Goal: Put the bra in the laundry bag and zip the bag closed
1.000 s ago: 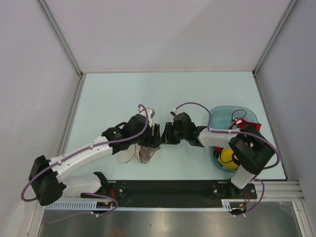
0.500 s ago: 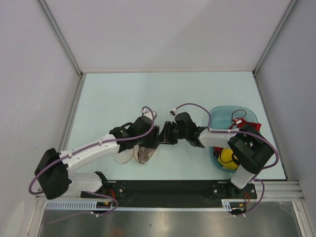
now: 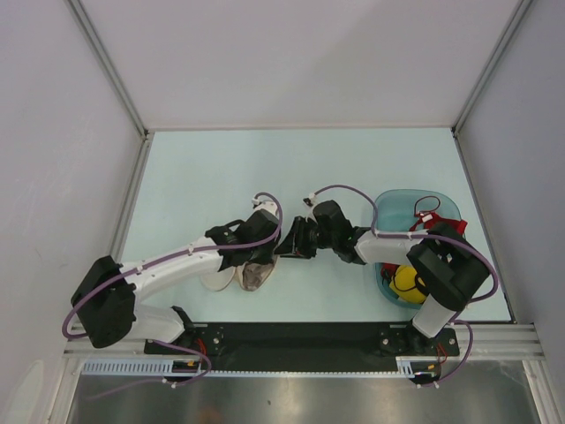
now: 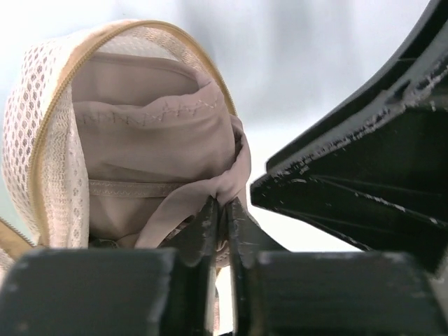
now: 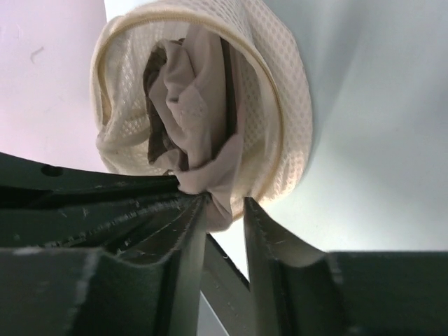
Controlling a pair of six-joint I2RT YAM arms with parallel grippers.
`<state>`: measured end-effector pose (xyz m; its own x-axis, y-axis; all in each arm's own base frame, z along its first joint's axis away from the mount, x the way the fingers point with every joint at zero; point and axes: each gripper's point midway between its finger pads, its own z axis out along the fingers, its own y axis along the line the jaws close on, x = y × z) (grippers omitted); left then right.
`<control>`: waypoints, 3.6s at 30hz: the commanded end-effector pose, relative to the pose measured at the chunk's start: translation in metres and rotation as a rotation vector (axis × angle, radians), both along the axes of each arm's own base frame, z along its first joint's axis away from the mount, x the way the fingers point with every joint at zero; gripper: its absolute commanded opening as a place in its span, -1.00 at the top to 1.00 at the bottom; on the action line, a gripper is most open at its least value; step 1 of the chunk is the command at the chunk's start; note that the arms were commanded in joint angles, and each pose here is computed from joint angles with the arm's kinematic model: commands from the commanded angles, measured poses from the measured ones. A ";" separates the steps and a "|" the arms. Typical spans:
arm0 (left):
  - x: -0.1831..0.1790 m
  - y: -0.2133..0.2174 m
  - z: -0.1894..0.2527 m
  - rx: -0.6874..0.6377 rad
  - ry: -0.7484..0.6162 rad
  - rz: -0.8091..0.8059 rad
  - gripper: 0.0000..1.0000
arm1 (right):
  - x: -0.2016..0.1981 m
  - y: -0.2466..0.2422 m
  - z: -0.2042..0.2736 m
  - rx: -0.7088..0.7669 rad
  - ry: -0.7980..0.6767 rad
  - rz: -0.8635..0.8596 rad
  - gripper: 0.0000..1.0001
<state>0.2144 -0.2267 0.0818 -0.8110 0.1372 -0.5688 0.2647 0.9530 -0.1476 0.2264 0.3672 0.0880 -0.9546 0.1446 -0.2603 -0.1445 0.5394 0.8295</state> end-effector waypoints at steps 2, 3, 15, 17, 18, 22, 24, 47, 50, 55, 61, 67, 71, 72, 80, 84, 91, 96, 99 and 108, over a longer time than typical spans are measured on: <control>0.008 0.003 0.013 0.018 -0.047 0.024 0.93 | 0.004 -0.008 -0.004 -0.032 -0.032 0.005 0.11; 0.008 0.003 0.013 0.014 -0.047 0.022 0.93 | 0.005 -0.007 -0.005 -0.046 -0.046 0.019 0.07; 0.002 0.006 0.021 -0.020 -0.053 0.026 1.00 | 0.009 0.014 -0.030 -0.052 -0.037 0.061 0.15; 0.001 0.007 0.020 -0.018 -0.050 0.025 1.00 | 0.008 0.018 -0.029 -0.052 -0.043 0.067 0.16; 0.001 0.007 0.020 -0.018 -0.050 0.025 1.00 | 0.009 0.019 -0.029 -0.054 -0.046 0.064 0.16; 0.000 0.007 0.019 -0.017 -0.047 0.027 1.00 | 0.011 0.023 -0.030 -0.050 -0.041 0.060 0.17; 0.000 0.007 0.018 -0.018 -0.043 0.029 1.00 | 0.012 0.026 -0.031 -0.053 -0.038 0.061 0.17; 0.014 -0.012 -0.026 0.012 0.034 0.025 1.00 | -0.041 -0.014 0.045 -0.153 -0.090 -0.029 1.00; 0.017 -0.013 -0.028 0.014 0.035 0.023 1.00 | -0.043 -0.020 0.062 -0.160 -0.117 -0.049 1.00; 0.015 -0.013 -0.013 -0.037 0.017 0.018 0.73 | -0.042 -0.036 0.082 -0.182 -0.147 -0.098 1.00; -0.001 -0.011 0.022 -0.128 0.004 -0.033 -0.12 | -0.044 -0.043 0.092 -0.196 -0.140 -0.127 1.00; -0.010 0.000 0.052 -0.203 -0.047 -0.051 -0.21 | -0.050 -0.039 0.099 -0.182 -0.131 -0.149 1.00; -0.008 -0.011 0.054 -0.261 -0.042 -0.090 0.21 | -0.053 -0.032 0.102 -0.161 -0.124 -0.153 1.00; -0.011 -0.016 0.052 -0.271 -0.023 -0.109 0.29 | -0.048 -0.033 0.102 -0.173 -0.139 -0.181 1.00; -0.022 -0.028 -0.019 -0.282 0.123 -0.090 0.63 | -0.047 -0.035 0.115 -0.152 -0.160 -0.208 1.00; -0.019 -0.028 -0.057 -0.249 0.177 -0.038 0.69 | -0.049 -0.041 0.129 -0.151 -0.186 -0.205 1.00; -0.001 -0.023 -0.037 -0.244 0.115 0.007 0.64 | -0.056 -0.069 0.149 -0.157 -0.227 -0.232 1.00; -0.005 -0.022 0.009 -0.280 0.056 -0.047 0.07 | -0.053 -0.086 0.145 -0.164 -0.229 -0.247 1.00; -0.015 -0.021 0.048 -0.342 -0.001 -0.114 -0.30 | -0.049 -0.092 0.142 -0.181 -0.236 -0.245 1.00; -0.036 0.006 0.096 -0.383 -0.076 -0.148 -0.98 | -0.042 -0.090 0.131 -0.202 -0.237 -0.200 1.00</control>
